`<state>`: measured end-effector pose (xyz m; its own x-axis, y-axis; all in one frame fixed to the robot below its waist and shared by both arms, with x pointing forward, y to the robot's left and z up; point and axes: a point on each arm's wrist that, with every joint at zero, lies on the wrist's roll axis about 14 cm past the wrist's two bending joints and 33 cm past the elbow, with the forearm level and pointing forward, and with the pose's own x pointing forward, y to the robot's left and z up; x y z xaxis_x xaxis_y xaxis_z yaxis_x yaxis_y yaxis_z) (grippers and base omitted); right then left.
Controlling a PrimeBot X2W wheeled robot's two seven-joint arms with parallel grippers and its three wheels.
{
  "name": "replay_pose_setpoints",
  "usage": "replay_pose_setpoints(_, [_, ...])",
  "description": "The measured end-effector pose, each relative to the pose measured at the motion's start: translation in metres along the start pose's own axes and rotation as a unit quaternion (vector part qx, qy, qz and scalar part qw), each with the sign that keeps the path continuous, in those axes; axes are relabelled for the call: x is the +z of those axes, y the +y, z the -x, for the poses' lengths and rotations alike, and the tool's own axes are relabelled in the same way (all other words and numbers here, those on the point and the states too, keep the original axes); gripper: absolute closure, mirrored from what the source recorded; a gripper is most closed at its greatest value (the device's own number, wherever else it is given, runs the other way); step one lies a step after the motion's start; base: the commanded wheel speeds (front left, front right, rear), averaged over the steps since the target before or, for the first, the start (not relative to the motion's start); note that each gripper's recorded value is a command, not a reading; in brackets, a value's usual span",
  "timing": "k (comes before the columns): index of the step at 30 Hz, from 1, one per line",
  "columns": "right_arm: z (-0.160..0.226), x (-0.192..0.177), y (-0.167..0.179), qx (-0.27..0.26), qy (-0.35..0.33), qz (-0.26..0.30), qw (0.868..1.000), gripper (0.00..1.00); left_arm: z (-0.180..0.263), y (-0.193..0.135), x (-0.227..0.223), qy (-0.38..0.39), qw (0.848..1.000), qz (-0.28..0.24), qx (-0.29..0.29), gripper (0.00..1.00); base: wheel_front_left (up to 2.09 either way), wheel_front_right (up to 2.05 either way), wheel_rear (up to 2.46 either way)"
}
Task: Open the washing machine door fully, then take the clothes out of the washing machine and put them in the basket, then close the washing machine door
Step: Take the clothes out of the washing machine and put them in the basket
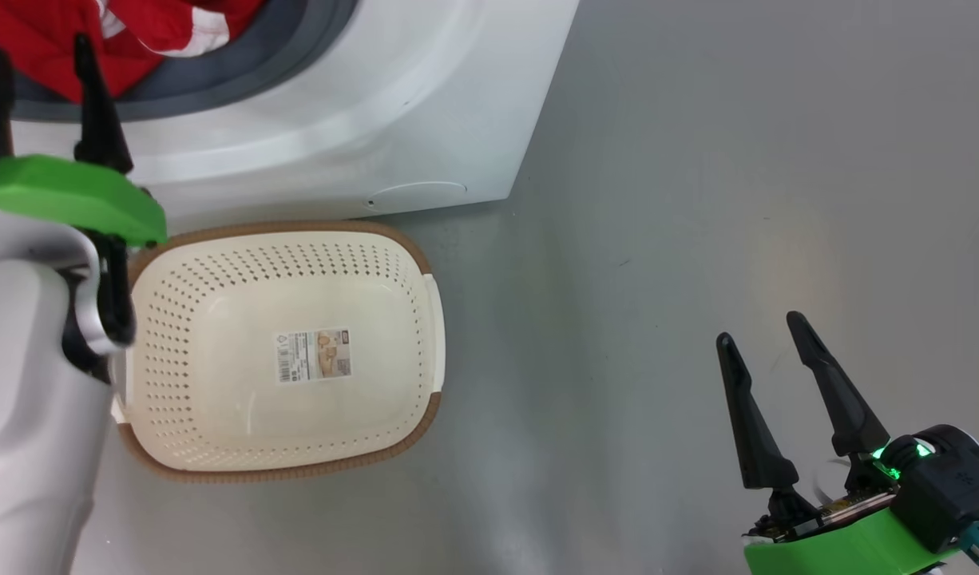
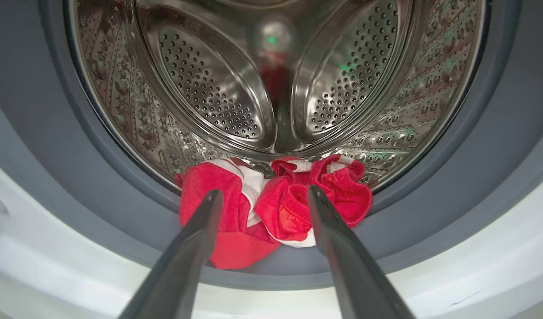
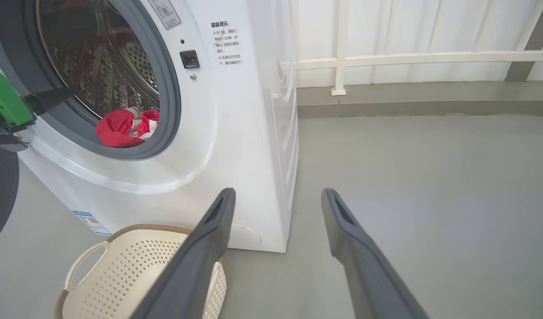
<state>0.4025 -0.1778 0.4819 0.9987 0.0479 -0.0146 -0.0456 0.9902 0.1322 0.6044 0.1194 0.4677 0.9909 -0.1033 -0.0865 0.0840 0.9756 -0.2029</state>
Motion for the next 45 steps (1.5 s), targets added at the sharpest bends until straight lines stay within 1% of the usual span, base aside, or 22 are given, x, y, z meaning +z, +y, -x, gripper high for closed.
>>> replay_pose_setpoints(11, [-0.004, -0.010, -0.003, -0.004, 0.012, 0.002, 1.000, 0.00, -0.038, 0.008, -0.015, 0.037, 0.999, -0.010, 0.017, 0.00, 0.00, 0.00, 0.00])
replay_pose_setpoints(17, [-0.005, -0.015, -0.002, -0.003, 0.018, 0.002, 1.000, 0.00, -0.052, 0.019, -0.030, 0.071, 0.997, -0.020, 0.033, 0.00, 0.00, 0.00, 0.00])
replay_pose_setpoints(20, [-0.006, -0.017, -0.002, -0.003, 0.022, 0.002, 1.000, 0.00, -0.057, 0.026, -0.042, 0.097, 0.994, -0.027, 0.044, 0.00, 0.00, 0.00, 0.00])
replay_pose_setpoints(29, [-0.008, -0.027, -0.007, -0.004, 0.036, 0.009, 0.999, 0.00, -0.069, 0.036, -0.065, 0.130, 0.989, -0.034, 0.058, 0.00, 0.00, 0.00, 0.00])
replay_pose_setpoints(36, [-0.012, -0.029, -0.006, -0.001, 0.038, 0.012, 0.999, 0.00, -0.071, 0.052, -0.083, 0.158, 0.983, -0.045, 0.083, 0.00, 0.00, 0.00, 0.00])
replay_pose_setpoints(45, [-0.011, -0.034, -0.009, -0.003, 0.047, 0.012, 0.999, 0.00, -0.074, 0.054, -0.097, 0.192, 0.976, -0.053, 0.088, 0.00, 0.00, 0.00, 0.00])
